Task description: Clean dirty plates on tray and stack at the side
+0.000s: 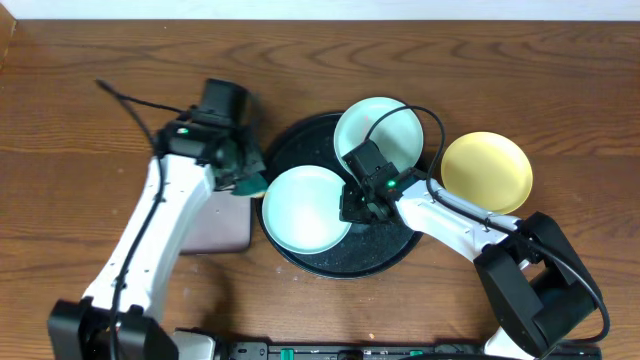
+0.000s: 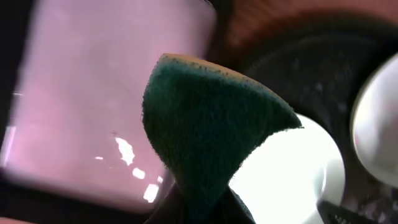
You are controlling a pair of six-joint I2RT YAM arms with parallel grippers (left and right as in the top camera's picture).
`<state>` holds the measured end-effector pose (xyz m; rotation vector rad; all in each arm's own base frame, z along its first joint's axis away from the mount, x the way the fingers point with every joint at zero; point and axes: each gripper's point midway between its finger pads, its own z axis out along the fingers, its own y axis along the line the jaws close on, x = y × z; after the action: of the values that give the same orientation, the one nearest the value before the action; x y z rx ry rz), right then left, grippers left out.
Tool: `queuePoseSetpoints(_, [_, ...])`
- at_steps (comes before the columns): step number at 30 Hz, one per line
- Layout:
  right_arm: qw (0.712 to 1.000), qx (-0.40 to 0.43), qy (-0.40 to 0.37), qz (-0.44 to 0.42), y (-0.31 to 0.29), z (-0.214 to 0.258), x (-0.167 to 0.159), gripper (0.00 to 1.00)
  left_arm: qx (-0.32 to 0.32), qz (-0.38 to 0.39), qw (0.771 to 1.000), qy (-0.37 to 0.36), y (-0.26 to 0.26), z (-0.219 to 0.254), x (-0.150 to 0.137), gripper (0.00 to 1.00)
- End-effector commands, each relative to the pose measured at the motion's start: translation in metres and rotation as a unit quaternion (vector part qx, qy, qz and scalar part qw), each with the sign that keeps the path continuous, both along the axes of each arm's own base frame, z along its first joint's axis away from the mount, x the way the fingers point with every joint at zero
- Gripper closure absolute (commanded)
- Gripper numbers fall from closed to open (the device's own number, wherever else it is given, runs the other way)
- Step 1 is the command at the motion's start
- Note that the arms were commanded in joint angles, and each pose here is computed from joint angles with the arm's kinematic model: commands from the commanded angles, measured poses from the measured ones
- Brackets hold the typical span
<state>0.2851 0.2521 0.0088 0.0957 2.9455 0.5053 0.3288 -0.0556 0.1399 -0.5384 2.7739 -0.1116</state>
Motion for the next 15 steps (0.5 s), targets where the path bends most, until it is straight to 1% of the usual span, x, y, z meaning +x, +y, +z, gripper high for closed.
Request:
queuePoseSetpoints(1, [0.997,0.017,-0.058,0.049,0.013,0.032,0.014,0.99,0.028,0.028,0.999,-0.016,0.033,0.010,0.007,0.93])
queuePoseSetpoints(3, [0.994,-0.003,-0.090,0.056,0.010,0.042,0.016,0.99,0.027,0.039,0.999,-0.016,0.040,0.010,0.007,0.92])
queuePoseSetpoints(6, [0.986,-0.054,-0.144,0.056,0.000,0.060,0.021,0.99,0.028,0.048,0.998,-0.016,0.046,0.010,0.008,0.93])
queuePoseSetpoints(10, [0.967,-0.124,-0.215,0.059,-0.017,0.090,0.023,0.99,0.028,0.048,0.998,-0.016,0.046,0.010,0.008,0.93])
queuePoseSetpoints(15, [0.943,-0.188,-0.269,0.061,-0.036,0.118,0.021,0.99,0.028,0.048,0.998,-0.016,0.046,0.010,0.008,0.93])
